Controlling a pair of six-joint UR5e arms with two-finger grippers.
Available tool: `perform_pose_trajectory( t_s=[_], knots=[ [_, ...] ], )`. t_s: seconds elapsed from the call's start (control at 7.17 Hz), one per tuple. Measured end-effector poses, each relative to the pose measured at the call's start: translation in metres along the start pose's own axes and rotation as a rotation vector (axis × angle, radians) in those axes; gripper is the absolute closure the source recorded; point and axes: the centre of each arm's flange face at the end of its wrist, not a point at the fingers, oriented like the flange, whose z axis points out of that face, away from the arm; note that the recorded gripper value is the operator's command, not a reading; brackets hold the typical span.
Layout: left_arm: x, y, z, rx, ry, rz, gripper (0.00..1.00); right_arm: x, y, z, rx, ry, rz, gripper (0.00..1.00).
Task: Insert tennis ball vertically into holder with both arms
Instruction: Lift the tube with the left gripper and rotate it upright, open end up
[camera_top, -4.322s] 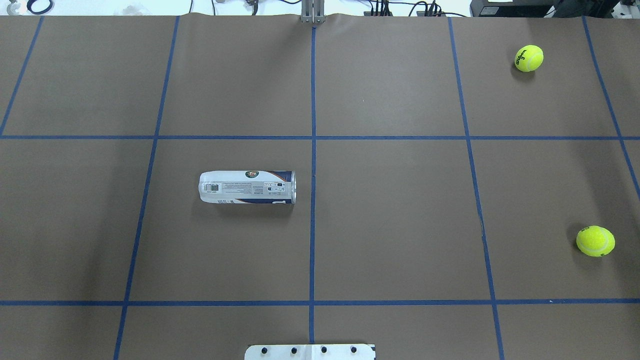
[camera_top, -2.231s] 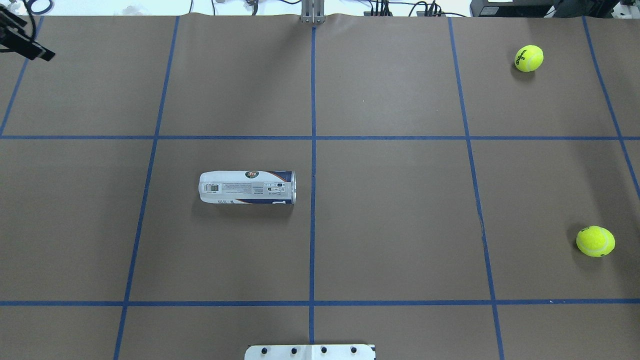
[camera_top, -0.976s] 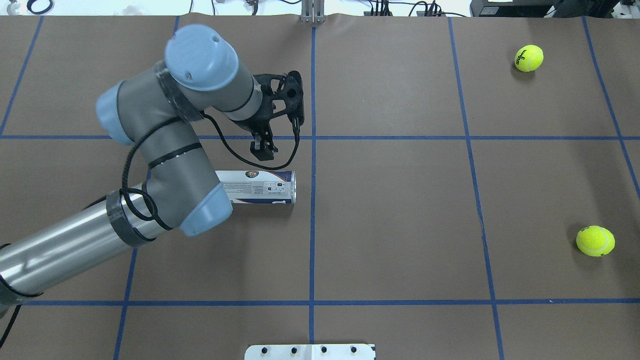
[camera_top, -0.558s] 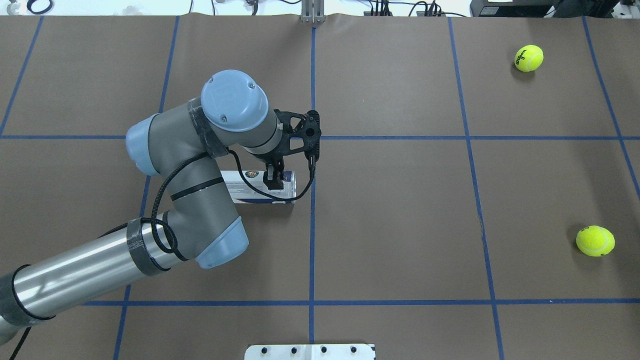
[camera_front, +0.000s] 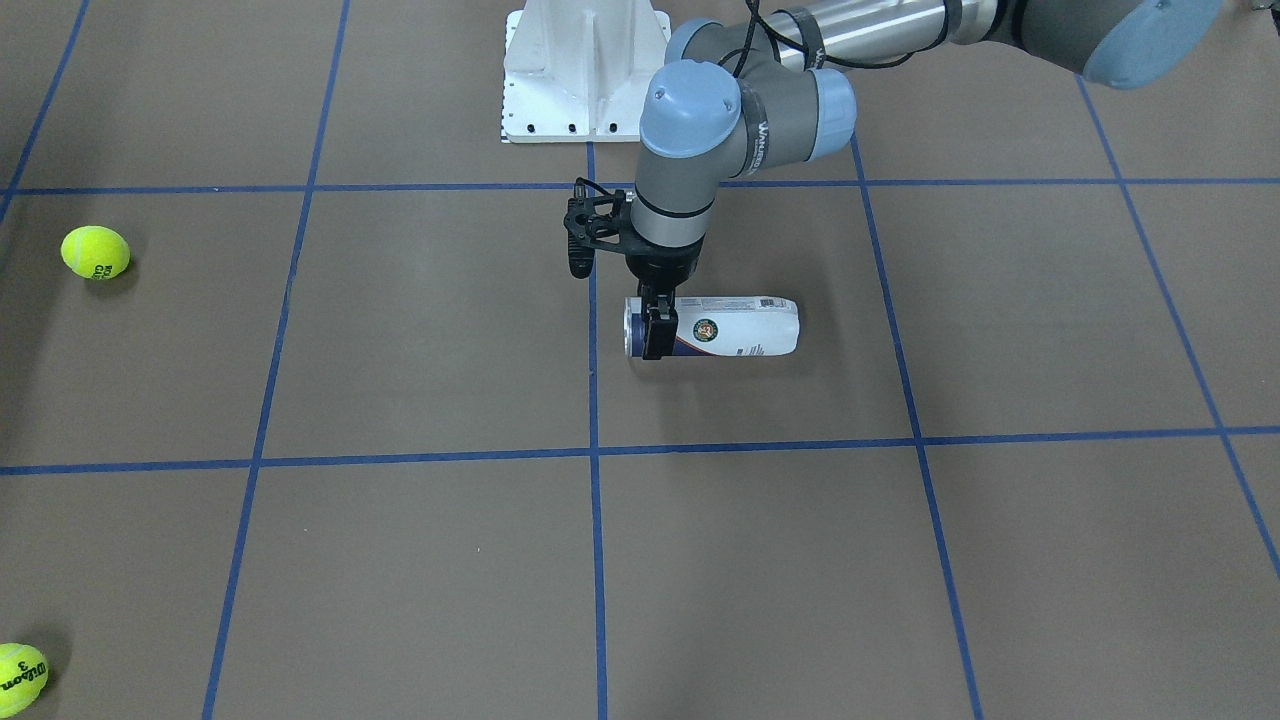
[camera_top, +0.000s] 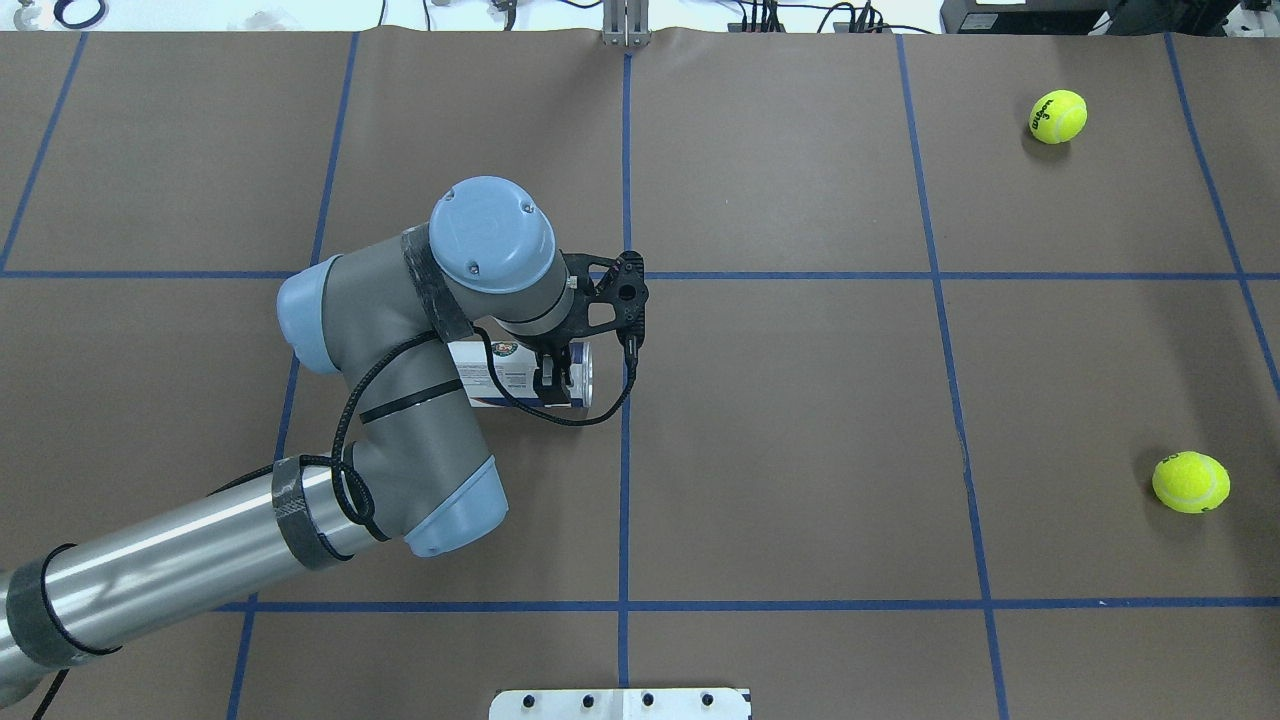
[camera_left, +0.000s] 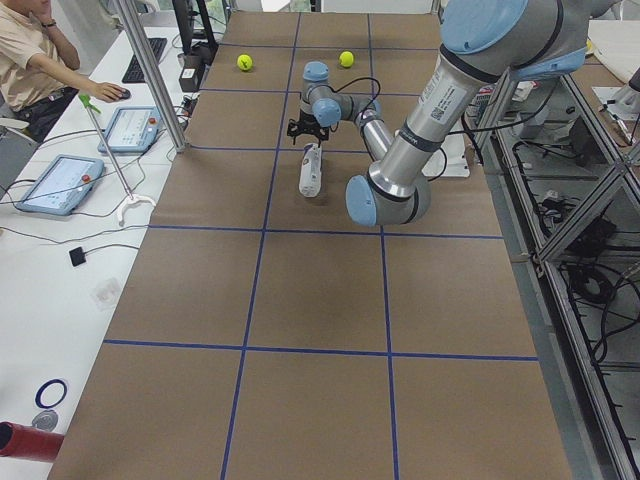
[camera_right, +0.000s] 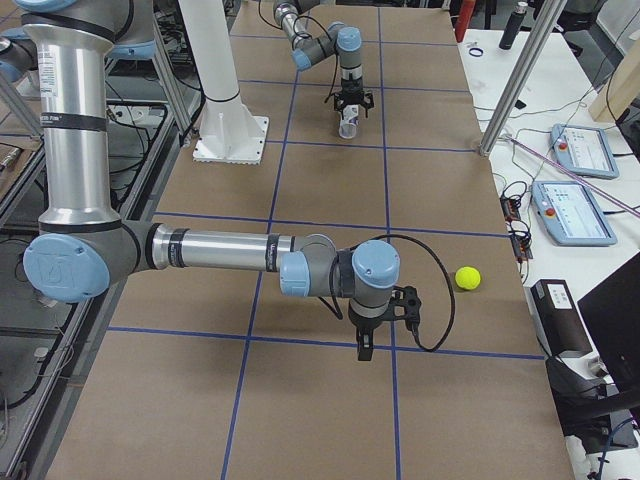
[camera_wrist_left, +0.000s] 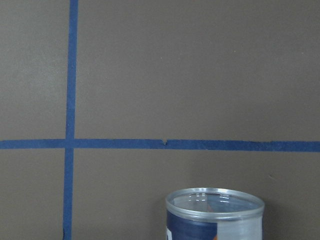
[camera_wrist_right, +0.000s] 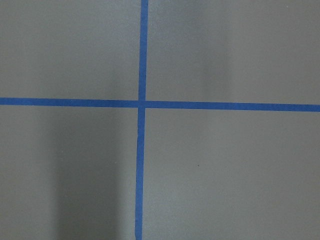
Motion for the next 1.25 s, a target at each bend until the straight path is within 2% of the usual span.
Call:
perform_pose_trajectory(
  t_s=[1.25],
  knots=[
    [0.022,-0.011,0.041,-0.042,0.053,0.007,0.01,0.001,0.001,0.001,-0.002,0.000,0.002,0.00]
  ],
)
